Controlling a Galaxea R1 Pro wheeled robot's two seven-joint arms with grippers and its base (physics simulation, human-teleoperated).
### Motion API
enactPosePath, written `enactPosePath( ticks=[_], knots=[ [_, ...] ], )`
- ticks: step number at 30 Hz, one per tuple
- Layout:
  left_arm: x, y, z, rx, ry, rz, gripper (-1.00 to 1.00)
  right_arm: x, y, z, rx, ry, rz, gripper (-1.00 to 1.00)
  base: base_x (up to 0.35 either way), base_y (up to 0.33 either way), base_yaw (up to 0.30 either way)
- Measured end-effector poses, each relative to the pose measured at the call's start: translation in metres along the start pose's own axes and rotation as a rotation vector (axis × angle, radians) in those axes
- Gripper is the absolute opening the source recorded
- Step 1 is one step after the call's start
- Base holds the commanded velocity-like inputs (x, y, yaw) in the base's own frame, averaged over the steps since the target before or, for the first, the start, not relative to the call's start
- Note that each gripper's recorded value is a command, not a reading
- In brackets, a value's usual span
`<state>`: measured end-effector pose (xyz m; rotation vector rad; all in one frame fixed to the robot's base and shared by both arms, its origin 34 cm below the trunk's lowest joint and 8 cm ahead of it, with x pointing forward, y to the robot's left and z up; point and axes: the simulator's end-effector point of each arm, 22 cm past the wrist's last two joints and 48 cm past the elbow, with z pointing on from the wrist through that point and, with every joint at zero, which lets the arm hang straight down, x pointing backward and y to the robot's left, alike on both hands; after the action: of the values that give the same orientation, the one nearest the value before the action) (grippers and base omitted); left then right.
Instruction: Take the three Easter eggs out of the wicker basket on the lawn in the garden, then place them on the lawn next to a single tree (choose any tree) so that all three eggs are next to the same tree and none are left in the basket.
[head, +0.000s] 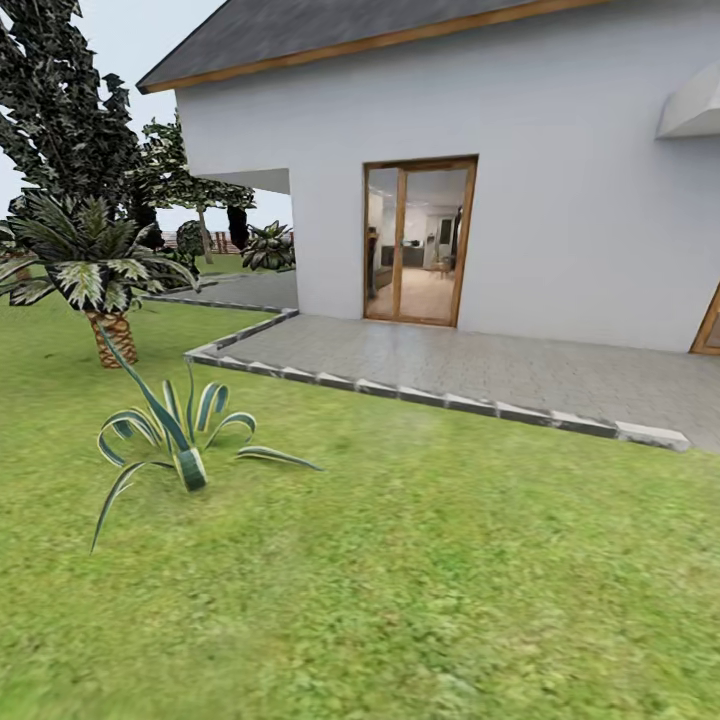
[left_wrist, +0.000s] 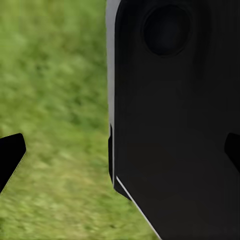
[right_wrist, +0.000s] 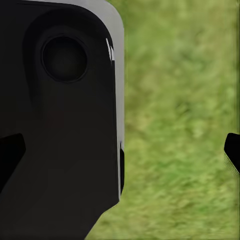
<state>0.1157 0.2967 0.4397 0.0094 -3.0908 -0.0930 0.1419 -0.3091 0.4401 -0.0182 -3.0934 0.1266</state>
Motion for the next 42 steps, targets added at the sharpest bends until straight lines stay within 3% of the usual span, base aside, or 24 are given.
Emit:
enactPosePath(
  ticks=[15, 29, 42],
  knots=[
    [-0.0002, 0.0010, 0.0000, -0.001, 0.000, 0.000, 1.00, 0.0000, 0.0000, 0.0000, 0.000, 0.000, 0.001, 1.00, 0.323, 0.000, 0.000],
    [0.0000, 0.0009, 0.0001, -0.001, 0.001, 0.002, 1.00, -0.0013, 0.0013, 0.0001, -0.006, -0.005, -0.008, 1.00, 0.033, 0.000, 0.000],
    [0.0003, 0.0018, 0.0000, -0.002, 0.001, 0.002, 1.00, -0.0013, 0.0075, -0.0001, -0.013, -0.006, -0.006, 1.00, 0.296, 0.000, 0.000]
  ],
)
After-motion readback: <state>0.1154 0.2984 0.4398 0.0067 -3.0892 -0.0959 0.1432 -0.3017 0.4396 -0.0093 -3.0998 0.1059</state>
